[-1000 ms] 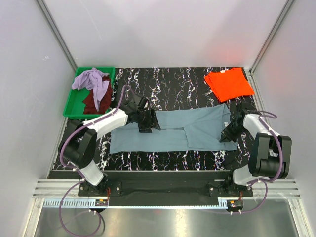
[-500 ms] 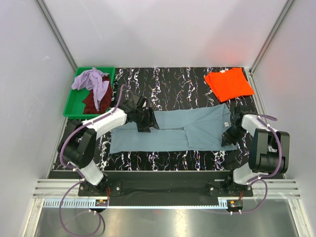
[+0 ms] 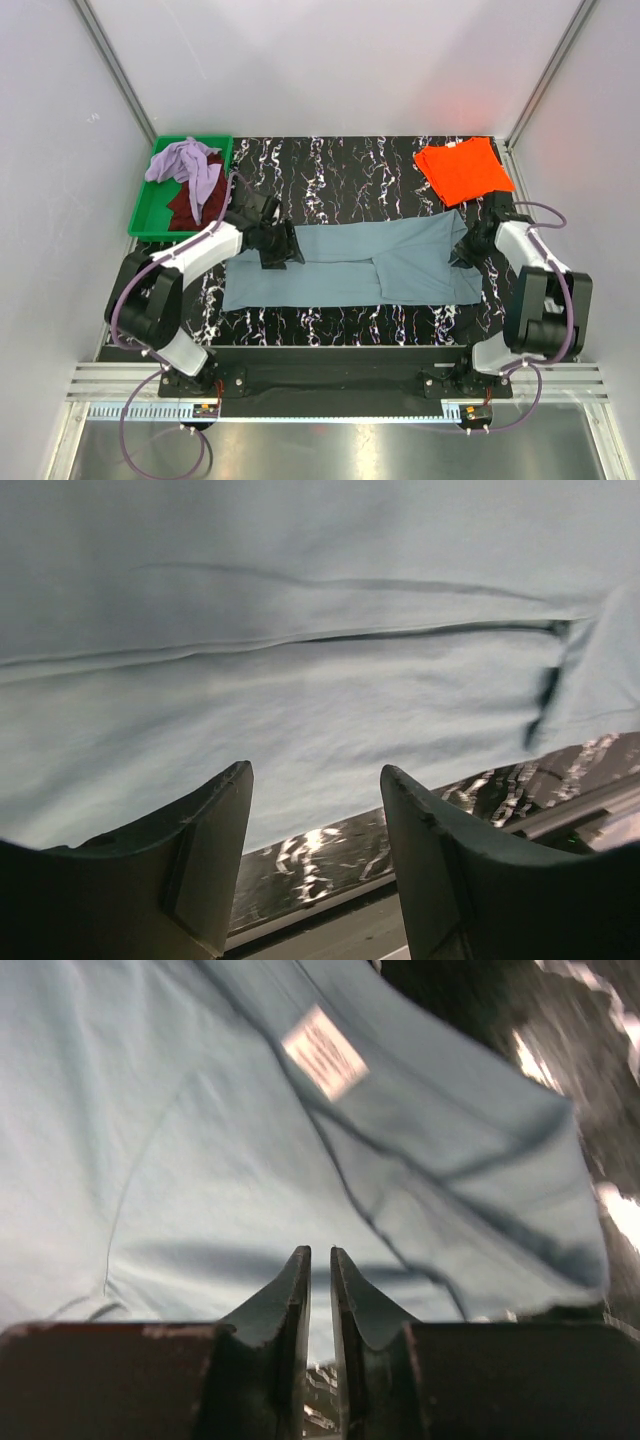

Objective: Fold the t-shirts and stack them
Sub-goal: Fold the tshirt

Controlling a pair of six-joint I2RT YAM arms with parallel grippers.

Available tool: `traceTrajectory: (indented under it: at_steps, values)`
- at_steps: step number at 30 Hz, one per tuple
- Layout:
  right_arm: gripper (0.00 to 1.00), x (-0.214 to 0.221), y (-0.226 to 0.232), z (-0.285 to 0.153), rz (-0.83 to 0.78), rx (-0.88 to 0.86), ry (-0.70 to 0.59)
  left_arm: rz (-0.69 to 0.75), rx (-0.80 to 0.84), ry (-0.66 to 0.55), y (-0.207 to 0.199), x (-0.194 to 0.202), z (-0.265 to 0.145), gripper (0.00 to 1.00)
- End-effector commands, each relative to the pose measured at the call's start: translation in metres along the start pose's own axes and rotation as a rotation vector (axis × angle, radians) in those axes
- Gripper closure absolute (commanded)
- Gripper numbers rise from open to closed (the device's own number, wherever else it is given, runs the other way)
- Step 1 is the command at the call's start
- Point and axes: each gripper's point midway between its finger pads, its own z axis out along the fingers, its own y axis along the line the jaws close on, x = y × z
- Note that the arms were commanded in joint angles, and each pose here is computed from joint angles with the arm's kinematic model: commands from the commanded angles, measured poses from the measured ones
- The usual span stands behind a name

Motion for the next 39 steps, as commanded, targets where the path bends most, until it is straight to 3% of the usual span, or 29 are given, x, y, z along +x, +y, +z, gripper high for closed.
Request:
traceTrajectory:
  at_steps: [1,5,15,29,39]
  values:
    - [0.8,-0.03,0.027,0.017,-0.07,-0.077,-0.037,0.06,-0.059,-0.023,0.02,0.007,-0.009,0.41]
    - [0.8,-0.04,0.041,0.036,-0.122,-0.134,-0.035,0.067,-0.16,-0.018,0.052,0.024,-0.01,0.41]
    - [0.78,-0.036,0.05,0.08,-0.171,-0.111,0.01,-0.052,-0.197,0.044,0.086,0.069,0.002,0.42]
    - [0.74,-0.041,0.115,0.107,-0.332,-0.162,0.047,-0.252,-0.065,-0.035,0.084,0.107,-0.029,0.43]
    - [0.73,-0.019,0.177,0.124,-0.437,-0.19,0.097,-0.249,0.035,-0.157,0.062,0.092,-0.071,0.42]
